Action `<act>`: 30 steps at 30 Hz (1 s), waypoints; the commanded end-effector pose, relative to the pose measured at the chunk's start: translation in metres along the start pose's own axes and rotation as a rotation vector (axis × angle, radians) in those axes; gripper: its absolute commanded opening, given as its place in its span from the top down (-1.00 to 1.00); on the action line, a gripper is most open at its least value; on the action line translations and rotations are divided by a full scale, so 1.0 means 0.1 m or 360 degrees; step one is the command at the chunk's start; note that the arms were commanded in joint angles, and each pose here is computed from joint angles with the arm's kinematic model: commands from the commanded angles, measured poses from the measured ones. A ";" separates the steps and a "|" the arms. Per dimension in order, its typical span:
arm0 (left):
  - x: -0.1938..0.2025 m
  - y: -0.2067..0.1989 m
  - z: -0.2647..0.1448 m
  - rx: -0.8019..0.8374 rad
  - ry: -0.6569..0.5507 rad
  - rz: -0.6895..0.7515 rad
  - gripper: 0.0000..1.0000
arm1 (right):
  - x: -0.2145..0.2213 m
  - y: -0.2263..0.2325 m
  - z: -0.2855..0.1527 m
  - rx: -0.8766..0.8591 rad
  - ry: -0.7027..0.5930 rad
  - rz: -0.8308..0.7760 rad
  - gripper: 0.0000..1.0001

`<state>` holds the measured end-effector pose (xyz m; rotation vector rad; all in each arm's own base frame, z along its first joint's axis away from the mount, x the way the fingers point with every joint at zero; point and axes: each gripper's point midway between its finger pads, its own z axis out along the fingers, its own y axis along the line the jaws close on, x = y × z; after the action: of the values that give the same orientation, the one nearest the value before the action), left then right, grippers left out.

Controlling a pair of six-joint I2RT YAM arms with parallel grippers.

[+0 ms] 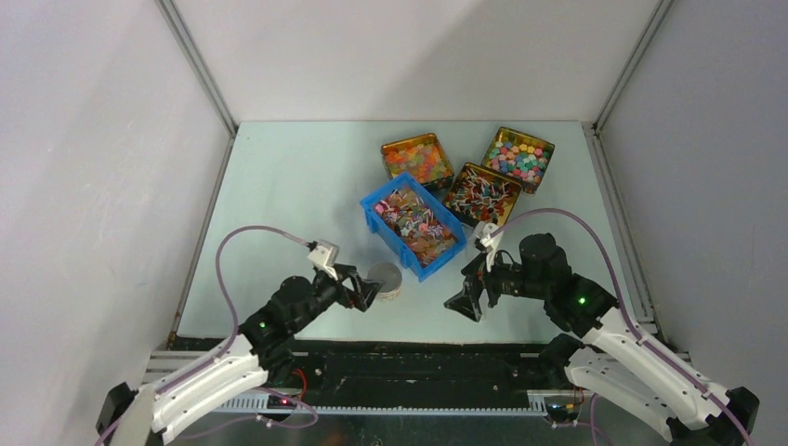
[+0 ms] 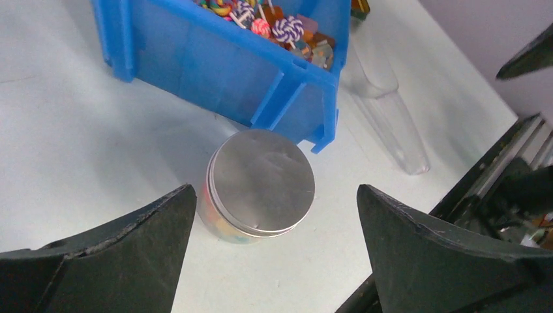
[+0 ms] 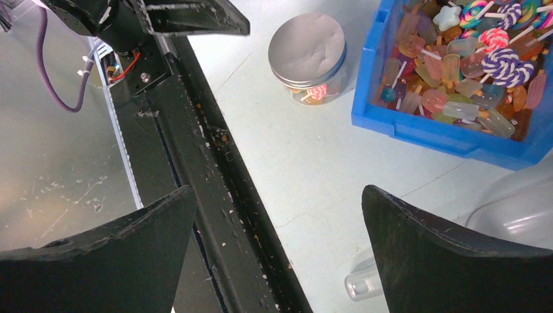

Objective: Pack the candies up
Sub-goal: Place the packing bottle at the center of the board, then reset both arms

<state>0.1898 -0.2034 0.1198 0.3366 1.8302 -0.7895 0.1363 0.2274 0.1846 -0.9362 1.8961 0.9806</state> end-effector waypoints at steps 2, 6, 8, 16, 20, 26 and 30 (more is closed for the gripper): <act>-0.25 0.05 -0.12 -0.0150 -0.0097 -0.0285 -0.99 | -0.07 0.02 0.01 -0.0024 -0.0054 0.0003 -1.00; -0.38 -0.12 -0.09 -0.0036 -0.0074 -0.0247 -0.99 | -0.06 0.02 0.02 -0.0030 -0.0046 0.0007 -1.00; -0.39 -0.17 -0.04 -0.0004 -0.0009 -0.0233 -0.99 | -0.05 0.01 0.03 -0.0030 -0.0037 0.0007 -1.00; -0.45 -0.14 0.28 0.0097 0.0208 -0.0281 -0.99 | 0.01 -0.32 0.05 0.0128 -0.0032 0.0077 -1.00; -0.63 -0.02 0.34 0.0101 0.0178 -0.0313 -0.99 | -0.03 -0.64 -0.02 0.0242 -0.0096 0.0208 -1.00; -0.83 0.36 0.24 -0.0014 0.0037 -0.0397 -0.99 | -0.07 -1.24 -0.26 0.0488 -0.0237 0.0436 -1.00; -0.92 0.64 0.04 -0.0158 -0.0097 -0.0410 -0.99 | -0.01 -1.61 -0.48 0.0761 -0.0291 0.0496 -1.00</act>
<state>0.2640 -0.1654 0.1582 0.0376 1.9778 -0.8780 0.2388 0.1385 0.1497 -0.3676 2.0792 0.7842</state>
